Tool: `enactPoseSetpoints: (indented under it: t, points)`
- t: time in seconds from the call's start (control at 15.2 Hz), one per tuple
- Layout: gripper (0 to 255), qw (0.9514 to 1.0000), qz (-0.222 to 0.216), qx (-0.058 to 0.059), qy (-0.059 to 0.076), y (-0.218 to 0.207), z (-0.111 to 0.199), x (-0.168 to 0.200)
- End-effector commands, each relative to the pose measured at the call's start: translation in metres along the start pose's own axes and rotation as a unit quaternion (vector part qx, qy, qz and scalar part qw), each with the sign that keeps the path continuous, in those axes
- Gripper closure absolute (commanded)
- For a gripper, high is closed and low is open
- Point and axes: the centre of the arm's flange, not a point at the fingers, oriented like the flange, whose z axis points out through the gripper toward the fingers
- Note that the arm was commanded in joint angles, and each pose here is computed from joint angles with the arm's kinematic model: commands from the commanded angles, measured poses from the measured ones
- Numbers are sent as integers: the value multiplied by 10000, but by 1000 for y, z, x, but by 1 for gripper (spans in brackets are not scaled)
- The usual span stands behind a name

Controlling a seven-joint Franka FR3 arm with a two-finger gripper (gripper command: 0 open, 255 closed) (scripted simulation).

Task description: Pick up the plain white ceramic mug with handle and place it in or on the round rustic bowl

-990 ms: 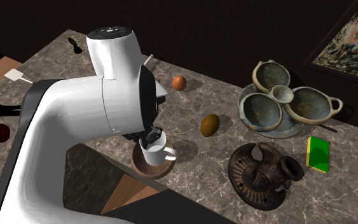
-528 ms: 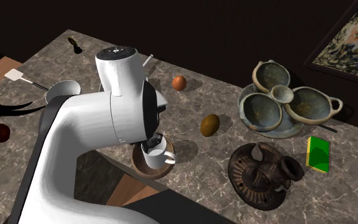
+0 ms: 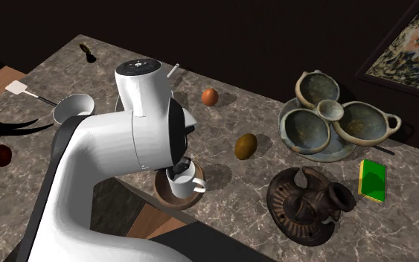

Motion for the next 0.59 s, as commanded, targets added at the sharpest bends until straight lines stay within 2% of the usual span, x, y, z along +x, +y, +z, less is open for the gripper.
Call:
enactPoseSetpoints:
  t: [0.0,0.33,0.53]
  points:
    - [0,10000,0,0,1,0,0,0]
    - [0,10000,0,0,1,0,0,0]
    - [0,10000,0,0,1,0,-40,0]
